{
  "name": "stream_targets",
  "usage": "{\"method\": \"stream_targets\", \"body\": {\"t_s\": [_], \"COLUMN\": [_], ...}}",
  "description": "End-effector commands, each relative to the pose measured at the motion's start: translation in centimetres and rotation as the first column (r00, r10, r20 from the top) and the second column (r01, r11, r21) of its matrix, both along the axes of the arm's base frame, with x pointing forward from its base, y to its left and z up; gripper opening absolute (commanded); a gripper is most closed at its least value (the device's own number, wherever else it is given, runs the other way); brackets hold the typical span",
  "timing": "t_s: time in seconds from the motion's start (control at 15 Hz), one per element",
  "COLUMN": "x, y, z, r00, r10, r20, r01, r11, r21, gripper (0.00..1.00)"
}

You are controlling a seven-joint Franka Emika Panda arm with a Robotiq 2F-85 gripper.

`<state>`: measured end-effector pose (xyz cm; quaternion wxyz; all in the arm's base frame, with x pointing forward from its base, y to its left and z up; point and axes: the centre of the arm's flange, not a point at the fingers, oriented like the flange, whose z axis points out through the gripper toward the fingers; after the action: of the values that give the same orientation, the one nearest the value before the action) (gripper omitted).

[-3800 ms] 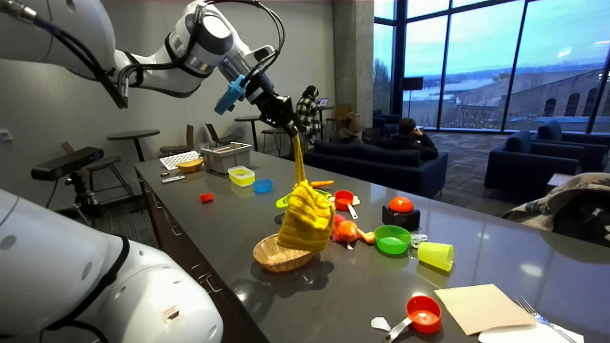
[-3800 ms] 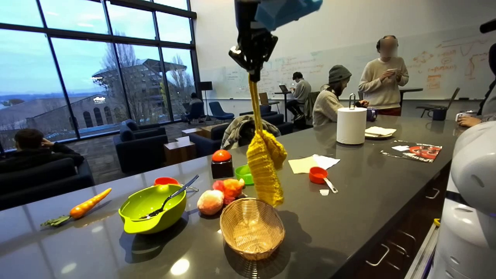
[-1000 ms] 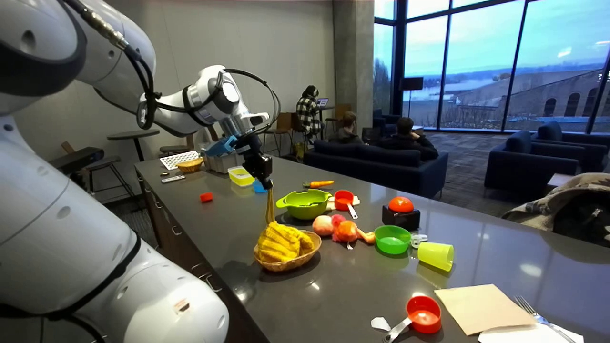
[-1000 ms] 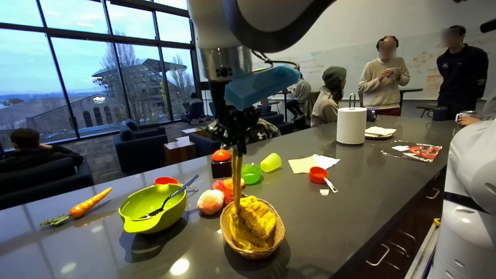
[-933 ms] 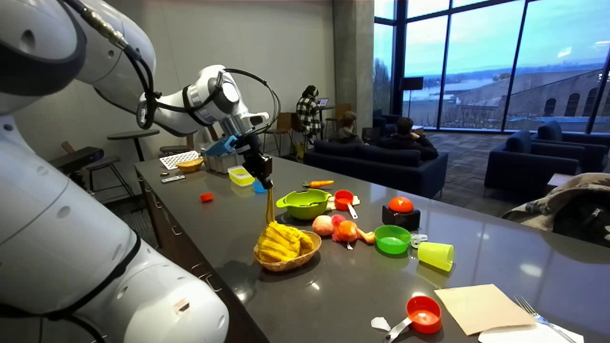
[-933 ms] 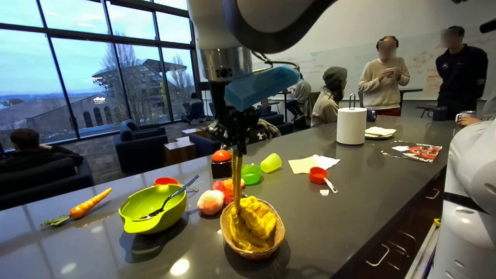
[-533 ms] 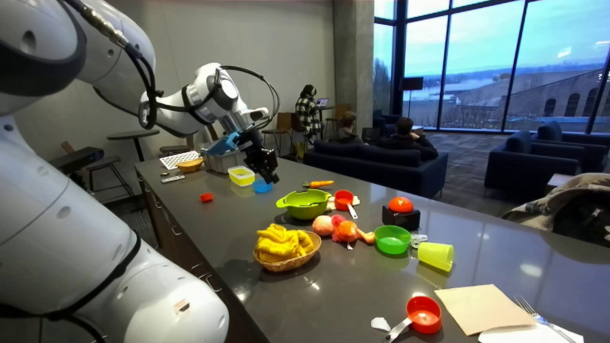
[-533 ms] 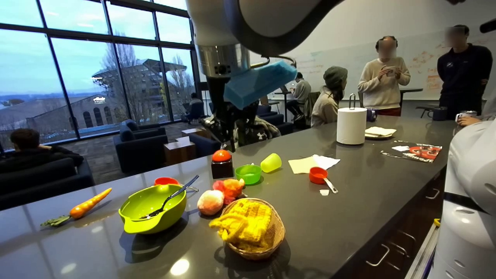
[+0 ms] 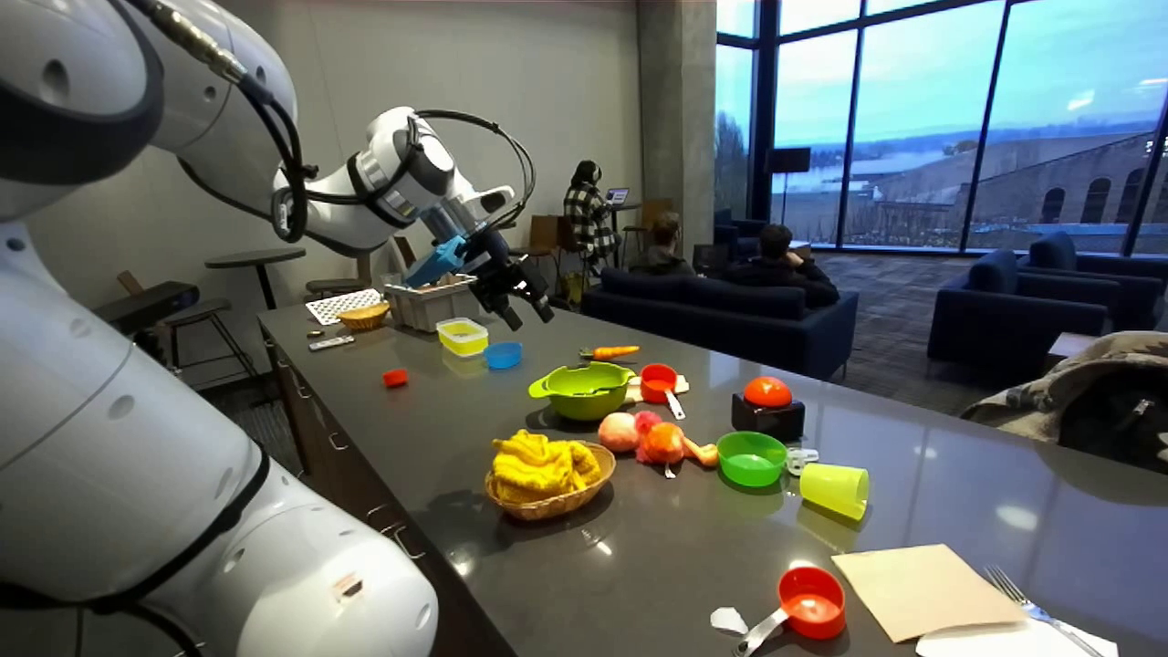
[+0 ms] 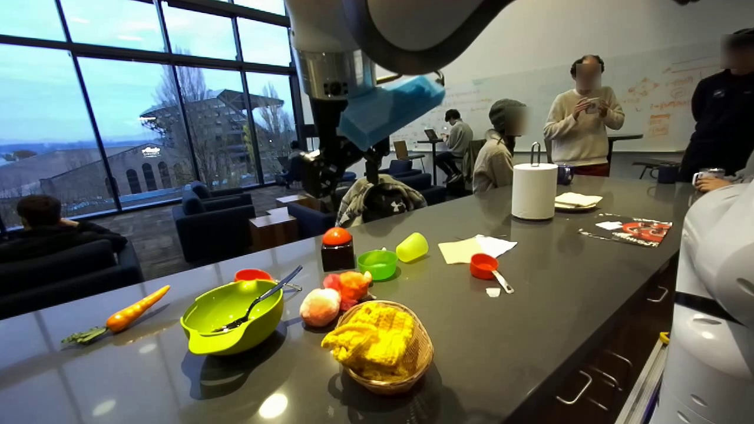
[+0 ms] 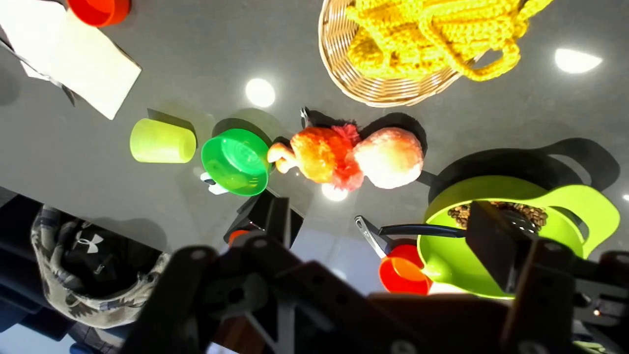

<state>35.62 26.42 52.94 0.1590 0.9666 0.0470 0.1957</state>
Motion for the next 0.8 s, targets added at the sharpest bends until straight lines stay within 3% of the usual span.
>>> {"method": "stream_targets", "body": {"t_s": [0.0, 0.73], "x": [1.7, 9.0], "y": [-1.0, -6.4], "z": [0.4, -0.3], "r00": [0.999, 0.98], "r10": [0.039, 0.184], "r20": [0.018, 0.071], "r01": [-0.039, -0.186], "r11": [0.999, 0.982], "r21": [-0.008, 0.023], "gripper": [1.0, 1.0]}}
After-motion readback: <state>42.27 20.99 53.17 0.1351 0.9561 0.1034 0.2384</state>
